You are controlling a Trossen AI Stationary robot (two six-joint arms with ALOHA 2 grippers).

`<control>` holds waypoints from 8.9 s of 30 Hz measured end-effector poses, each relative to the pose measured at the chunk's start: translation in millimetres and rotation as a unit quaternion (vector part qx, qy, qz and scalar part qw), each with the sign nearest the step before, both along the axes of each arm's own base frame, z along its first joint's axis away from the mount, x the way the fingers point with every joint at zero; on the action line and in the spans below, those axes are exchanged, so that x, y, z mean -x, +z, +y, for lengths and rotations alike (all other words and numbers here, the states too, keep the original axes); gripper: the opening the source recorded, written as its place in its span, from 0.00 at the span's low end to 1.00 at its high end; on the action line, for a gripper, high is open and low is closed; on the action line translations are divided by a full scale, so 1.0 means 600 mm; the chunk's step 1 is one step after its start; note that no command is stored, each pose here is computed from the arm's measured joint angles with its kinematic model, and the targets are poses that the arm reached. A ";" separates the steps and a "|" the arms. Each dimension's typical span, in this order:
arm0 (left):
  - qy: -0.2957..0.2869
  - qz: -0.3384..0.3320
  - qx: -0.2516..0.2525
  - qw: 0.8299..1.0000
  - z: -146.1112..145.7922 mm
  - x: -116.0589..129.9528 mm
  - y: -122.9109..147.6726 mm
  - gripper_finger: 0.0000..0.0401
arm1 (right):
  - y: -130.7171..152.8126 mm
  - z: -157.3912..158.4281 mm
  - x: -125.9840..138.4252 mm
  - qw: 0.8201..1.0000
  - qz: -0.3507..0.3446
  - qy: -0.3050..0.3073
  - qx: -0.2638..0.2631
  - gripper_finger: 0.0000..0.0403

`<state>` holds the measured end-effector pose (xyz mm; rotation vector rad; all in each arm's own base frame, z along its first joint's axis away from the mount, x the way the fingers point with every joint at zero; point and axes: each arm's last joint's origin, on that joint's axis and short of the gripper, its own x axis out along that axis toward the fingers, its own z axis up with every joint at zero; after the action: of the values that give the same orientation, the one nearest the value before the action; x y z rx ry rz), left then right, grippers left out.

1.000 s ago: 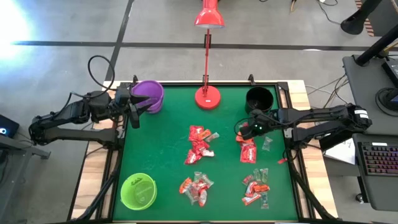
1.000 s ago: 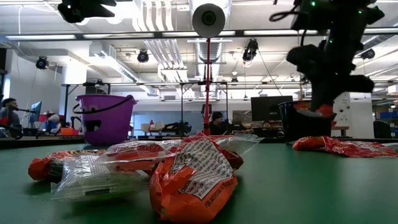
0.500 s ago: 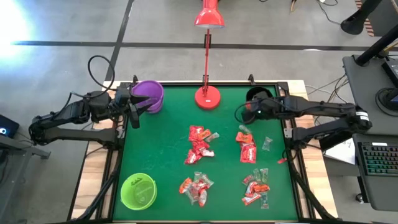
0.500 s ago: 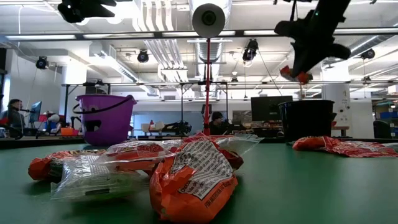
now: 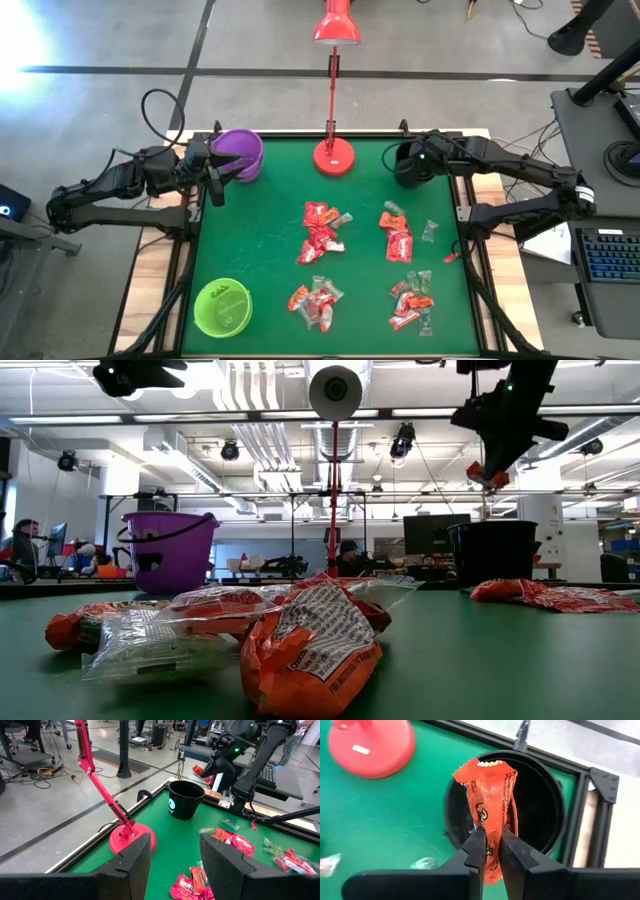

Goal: Sort candy
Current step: Put the orange chocolate into the black bucket, then put the red candy into the violet bucket

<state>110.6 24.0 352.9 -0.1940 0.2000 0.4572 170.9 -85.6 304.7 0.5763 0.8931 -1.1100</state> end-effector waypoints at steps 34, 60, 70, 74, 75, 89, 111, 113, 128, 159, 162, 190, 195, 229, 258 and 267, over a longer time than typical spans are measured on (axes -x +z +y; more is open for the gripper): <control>-0.014 -0.001 0.003 1.000 -0.001 -0.001 0.000 0.38 | -0.003 -0.041 0.017 0.999 0.027 0.012 0.011 0.10; -0.011 -0.010 0.007 1.000 -0.001 -0.001 0.002 0.38 | -0.001 -0.043 0.013 0.999 0.022 0.021 0.021 0.10; -0.009 -0.015 0.015 1.000 -0.001 -0.001 0.003 0.38 | -0.001 -0.040 0.002 0.997 -0.043 0.057 -0.036 0.10; -0.008 -0.016 0.019 1.000 -0.001 -0.001 0.003 0.38 | -0.003 -0.042 0.002 0.998 -0.031 0.050 -0.030 0.10; -0.008 -0.016 0.019 1.000 -0.001 -0.001 0.003 0.38 | -0.004 -0.042 0.002 0.998 -0.025 0.048 -0.026 0.10; -0.008 -0.016 0.019 1.000 -0.001 -0.001 0.002 0.38 | -0.004 -0.046 0.002 0.999 -0.005 0.043 0.001 0.10; -0.010 -0.012 0.012 1.000 -0.001 -0.001 0.002 0.38 | -0.004 -0.046 0.002 0.998 0.004 0.058 0.004 0.10; -0.010 -0.012 0.012 1.000 -0.001 -0.001 0.002 0.38 | -0.004 -0.046 0.002 0.998 0.004 0.058 0.005 0.10; -0.013 -0.006 0.000 1.000 -0.001 -0.001 0.002 0.38 | -0.002 -0.048 -0.001 0.998 -0.005 0.061 0.013 0.10; -0.012 -0.004 0.003 1.000 -0.001 -0.001 0.001 0.38 | -0.001 -0.051 0.002 0.998 0.020 0.031 0.048 0.10; -0.012 -0.004 0.003 1.000 -0.001 -0.001 0.001 0.38 | -0.001 -0.051 0.002 0.998 0.020 0.030 0.048 0.10; -0.012 -0.004 0.003 1.000 -0.001 -0.001 0.001 0.38 | -0.002 -0.051 0.003 0.999 0.011 0.011 0.041 0.10; -0.012 -0.004 0.003 1.000 -0.001 -0.001 0.001 0.38 | -0.003 -0.052 0.001 0.999 0.012 0.014 0.043 0.10; -0.012 -0.005 0.002 1.000 -0.001 -0.001 0.001 0.38 | -0.015 -0.060 -0.009 0.997 0.051 0.034 0.047 0.10; -0.008 -0.005 0.002 1.000 -0.001 -0.001 0.001 0.38 | -0.014 -0.061 -0.008 0.996 0.061 0.017 0.065 0.30; -0.008 -0.005 0.001 1.000 -0.001 -0.001 0.001 0.38 | -0.014 -0.061 -0.008 0.996 0.060 0.018 0.065 0.31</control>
<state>111.0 23.6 353.7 -0.1974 0.1924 0.4404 175.7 -122.5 296.2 0.3869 0.9237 -1.1703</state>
